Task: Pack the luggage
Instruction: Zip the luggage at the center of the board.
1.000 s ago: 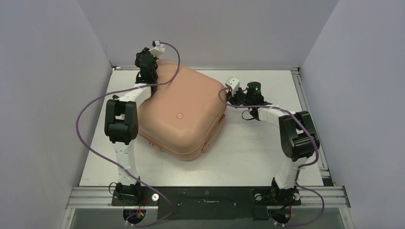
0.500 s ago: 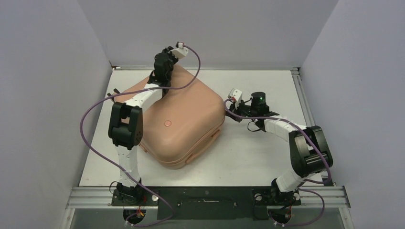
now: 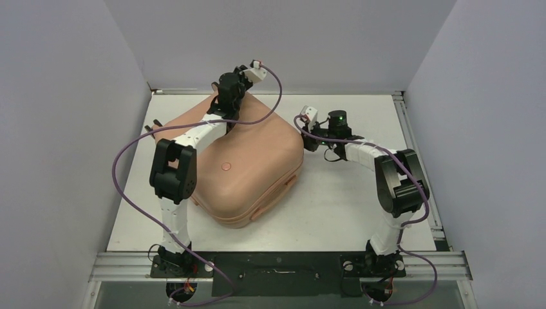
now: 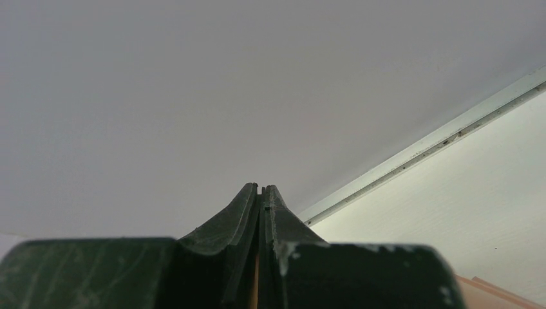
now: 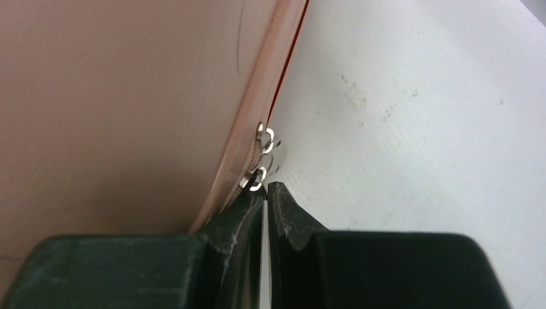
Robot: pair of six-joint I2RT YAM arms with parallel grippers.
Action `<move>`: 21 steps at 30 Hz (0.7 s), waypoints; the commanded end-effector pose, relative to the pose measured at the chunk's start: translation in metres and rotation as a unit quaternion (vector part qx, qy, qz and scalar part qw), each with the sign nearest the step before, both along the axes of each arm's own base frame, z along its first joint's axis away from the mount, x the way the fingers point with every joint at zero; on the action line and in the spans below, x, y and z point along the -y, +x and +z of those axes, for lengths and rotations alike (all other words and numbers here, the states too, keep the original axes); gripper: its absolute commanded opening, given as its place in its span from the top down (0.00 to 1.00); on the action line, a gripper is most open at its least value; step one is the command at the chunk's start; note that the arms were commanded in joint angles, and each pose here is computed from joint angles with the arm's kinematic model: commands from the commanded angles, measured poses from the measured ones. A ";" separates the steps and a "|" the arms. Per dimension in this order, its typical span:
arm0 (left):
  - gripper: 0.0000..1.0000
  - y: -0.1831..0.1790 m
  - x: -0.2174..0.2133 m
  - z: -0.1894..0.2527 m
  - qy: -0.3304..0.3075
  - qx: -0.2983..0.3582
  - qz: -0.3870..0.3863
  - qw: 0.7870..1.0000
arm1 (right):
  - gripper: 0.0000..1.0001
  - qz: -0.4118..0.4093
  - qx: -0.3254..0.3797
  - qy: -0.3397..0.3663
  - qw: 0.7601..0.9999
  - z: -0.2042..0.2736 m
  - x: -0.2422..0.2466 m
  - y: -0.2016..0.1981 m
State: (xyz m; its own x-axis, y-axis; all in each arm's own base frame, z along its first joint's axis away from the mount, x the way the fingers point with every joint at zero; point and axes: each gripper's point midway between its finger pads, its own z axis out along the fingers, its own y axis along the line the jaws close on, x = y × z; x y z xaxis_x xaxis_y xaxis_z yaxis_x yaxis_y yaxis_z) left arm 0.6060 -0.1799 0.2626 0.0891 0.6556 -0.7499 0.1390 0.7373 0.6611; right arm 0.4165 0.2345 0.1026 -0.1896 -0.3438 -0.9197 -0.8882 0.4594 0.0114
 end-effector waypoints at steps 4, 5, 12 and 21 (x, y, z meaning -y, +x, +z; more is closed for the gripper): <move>0.99 -0.037 0.048 -0.138 0.021 -0.200 -0.073 0.977 | 0.95 -0.011 0.080 0.014 0.997 0.041 -0.026 0.044; 0.99 -0.037 0.049 -0.137 0.019 -0.200 -0.074 0.977 | 0.95 -0.011 0.078 0.013 0.997 0.040 -0.030 0.045; 1.00 -0.041 0.049 -0.139 0.007 -0.210 -0.074 0.975 | 0.95 -0.043 0.054 0.037 0.997 0.041 -0.048 0.065; 0.38 -0.030 0.016 -0.073 -0.057 -0.170 0.015 0.984 | 0.33 -0.165 0.039 -0.039 0.985 0.062 0.026 0.082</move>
